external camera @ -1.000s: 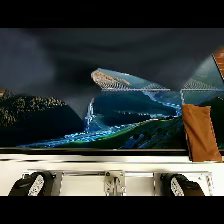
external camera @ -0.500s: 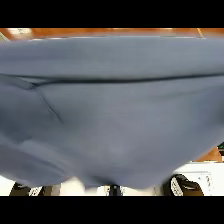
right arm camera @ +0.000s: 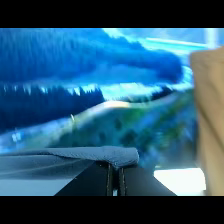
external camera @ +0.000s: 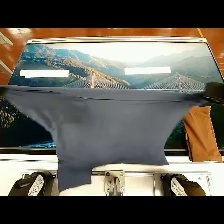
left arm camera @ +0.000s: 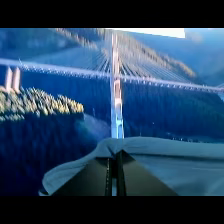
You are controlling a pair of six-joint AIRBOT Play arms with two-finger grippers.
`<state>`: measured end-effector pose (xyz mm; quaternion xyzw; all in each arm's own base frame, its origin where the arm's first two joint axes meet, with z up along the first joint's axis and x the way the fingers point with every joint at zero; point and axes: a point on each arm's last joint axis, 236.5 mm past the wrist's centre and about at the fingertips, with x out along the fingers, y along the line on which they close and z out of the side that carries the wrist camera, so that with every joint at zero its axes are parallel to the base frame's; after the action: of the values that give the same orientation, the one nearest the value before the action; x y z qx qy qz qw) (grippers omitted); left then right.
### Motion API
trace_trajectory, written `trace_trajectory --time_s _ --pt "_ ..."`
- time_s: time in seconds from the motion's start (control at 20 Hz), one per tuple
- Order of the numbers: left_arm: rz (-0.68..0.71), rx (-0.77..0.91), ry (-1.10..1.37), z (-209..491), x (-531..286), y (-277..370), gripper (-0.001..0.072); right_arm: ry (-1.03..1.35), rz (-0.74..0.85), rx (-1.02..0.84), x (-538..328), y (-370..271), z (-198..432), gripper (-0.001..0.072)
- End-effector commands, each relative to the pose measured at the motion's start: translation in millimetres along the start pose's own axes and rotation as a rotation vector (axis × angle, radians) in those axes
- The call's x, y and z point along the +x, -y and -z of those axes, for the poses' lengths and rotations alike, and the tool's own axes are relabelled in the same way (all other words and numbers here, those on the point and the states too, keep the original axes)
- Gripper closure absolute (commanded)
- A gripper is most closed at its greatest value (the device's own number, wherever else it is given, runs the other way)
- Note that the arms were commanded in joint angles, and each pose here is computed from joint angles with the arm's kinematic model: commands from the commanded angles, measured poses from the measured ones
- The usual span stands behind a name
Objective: Fold the shirts.
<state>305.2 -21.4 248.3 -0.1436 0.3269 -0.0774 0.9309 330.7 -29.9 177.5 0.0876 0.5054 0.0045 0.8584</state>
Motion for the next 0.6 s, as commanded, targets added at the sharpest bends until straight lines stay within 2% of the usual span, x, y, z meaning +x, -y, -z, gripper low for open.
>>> trace_trajectory --time_s 0.0,0.1,0.2,0.35,0.55 --pt "0.023 -0.165 0.000 7 107 -47 0.0671 0.079 -0.067 0.096 104 9 -48 0.0646" --pt "0.014 -0.179 -0.007 4 160 -71 0.0671 0.165 -0.144 0.165 156 5 -84 0.0646" --pt "0.013 -0.169 -0.041 12 212 -82 0.0671 0.248 -0.204 0.125 197 -15 -108 0.0646" --pt "-0.011 -0.171 -0.055 23 272 -89 0.0671 0.360 -0.142 -0.011 246 -33 -129 0.0646" --pt "-0.072 -0.155 0.058 11 310 -97 0.0670 0.396 -0.099 -0.007 289 -31 -131 0.0645"
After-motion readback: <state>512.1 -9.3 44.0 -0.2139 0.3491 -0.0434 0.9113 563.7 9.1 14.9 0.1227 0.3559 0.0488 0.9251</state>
